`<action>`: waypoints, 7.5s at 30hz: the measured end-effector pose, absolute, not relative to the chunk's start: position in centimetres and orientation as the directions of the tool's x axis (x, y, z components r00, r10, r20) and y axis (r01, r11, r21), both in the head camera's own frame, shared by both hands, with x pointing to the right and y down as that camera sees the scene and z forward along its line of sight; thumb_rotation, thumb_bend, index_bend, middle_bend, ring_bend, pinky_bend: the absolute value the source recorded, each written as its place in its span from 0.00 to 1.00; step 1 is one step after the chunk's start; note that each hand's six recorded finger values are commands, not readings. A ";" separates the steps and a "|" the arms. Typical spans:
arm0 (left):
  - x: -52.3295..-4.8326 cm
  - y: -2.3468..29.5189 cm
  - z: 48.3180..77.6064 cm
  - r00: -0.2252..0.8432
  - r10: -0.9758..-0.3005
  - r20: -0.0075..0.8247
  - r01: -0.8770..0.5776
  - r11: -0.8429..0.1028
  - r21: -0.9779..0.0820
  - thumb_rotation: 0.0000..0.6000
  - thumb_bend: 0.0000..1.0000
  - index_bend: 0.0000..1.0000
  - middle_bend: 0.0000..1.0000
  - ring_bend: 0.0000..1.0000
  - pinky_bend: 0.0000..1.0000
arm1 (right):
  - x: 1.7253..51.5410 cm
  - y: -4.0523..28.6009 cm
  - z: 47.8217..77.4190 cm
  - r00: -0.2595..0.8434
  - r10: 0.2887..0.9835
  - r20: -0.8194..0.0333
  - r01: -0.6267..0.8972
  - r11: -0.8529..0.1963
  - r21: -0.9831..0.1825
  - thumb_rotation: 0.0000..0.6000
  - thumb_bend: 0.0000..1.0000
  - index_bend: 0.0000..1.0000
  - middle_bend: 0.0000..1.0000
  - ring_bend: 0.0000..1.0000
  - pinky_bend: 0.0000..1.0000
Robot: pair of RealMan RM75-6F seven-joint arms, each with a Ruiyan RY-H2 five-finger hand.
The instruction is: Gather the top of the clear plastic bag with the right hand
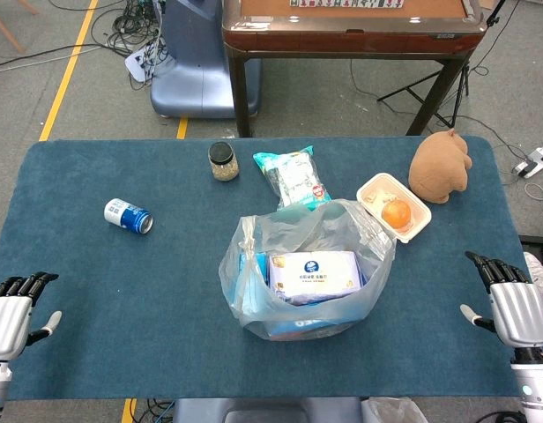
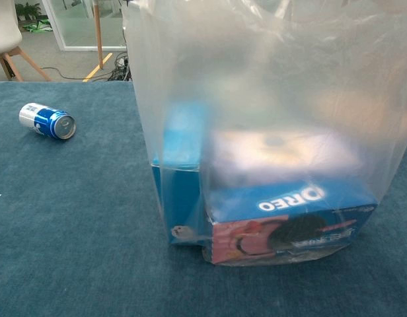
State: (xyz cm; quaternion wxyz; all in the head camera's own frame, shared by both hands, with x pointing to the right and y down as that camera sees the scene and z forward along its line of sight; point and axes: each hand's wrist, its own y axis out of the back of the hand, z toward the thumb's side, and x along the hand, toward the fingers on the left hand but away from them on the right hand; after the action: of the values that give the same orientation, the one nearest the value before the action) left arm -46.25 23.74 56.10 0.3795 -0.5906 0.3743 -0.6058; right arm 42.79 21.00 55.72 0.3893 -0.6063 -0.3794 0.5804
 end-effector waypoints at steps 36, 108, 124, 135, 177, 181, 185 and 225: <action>-46.3 24.2 55.9 -0.030 -0.890 0.455 0.026 -0.456 -0.890 1.00 0.25 0.26 0.25 0.29 0.18 | 34.7 14.3 48.7 0.422 0.838 -0.345 0.147 -0.439 -0.886 1.00 0.00 0.13 0.23 0.15 0.25; -47.5 25.3 55.0 -0.091 -0.880 0.467 0.033 -0.471 -0.881 1.00 0.25 0.26 0.25 0.29 0.16 | 19.9 12.1 53.1 0.852 0.436 -0.290 0.434 -0.898 -0.074 1.00 0.00 0.13 0.21 0.08 0.15; -47.6 25.5 55.0 -0.098 -0.877 0.471 0.030 -0.475 -0.879 1.00 0.25 0.26 0.25 0.29 0.16 | 16.1 11.5 54.5 0.877 0.371 -0.306 0.366 -0.927 -0.076 1.00 0.00 0.13 0.21 0.08 0.15; -47.5 25.5 54.9 -0.095 -0.880 0.465 0.023 -0.469 -0.883 1.00 0.25 0.27 0.25 0.29 0.16 | 12.9 11.0 53.8 0.908 0.329 -0.261 0.332 -0.943 -0.034 1.00 0.00 0.13 0.21 0.08 0.15; -47.4 25.8 55.2 -0.096 -0.869 0.485 0.021 -0.489 -0.872 1.00 0.25 0.28 0.25 0.29 0.16 | 15.6 12.4 50.3 0.919 0.237 -0.314 0.241 -0.970 -0.028 1.00 0.00 0.00 0.16 0.08 0.15; -47.4 25.8 55.2 -0.097 -0.870 0.484 0.022 -0.488 -0.873 1.00 0.25 0.28 0.25 0.29 0.16 | 14.2 12.4 50.6 0.927 0.215 -0.306 0.227 -0.974 0.003 1.00 0.00 0.00 0.15 0.08 0.15; -47.5 25.8 55.0 -0.101 -0.870 0.482 0.022 -0.486 -0.874 1.00 0.25 0.28 0.25 0.29 0.16 | 12.7 12.5 51.2 0.936 0.193 -0.295 0.216 -0.975 0.044 1.00 0.00 0.00 0.14 0.08 0.15; -47.4 26.0 54.5 -0.105 -0.871 0.479 0.019 -0.483 -0.875 1.00 0.25 0.28 0.25 0.29 0.16 | 9.9 10.2 51.7 0.940 0.302 -0.161 0.340 -0.877 0.340 1.00 0.00 0.00 0.20 0.08 0.15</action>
State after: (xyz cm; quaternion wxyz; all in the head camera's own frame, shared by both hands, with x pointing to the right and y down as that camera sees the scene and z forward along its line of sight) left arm -47.37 26.00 54.53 0.3461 -0.5723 0.3721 -0.6436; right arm 9.89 10.20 51.66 -0.1848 -0.9673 -0.1657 0.0515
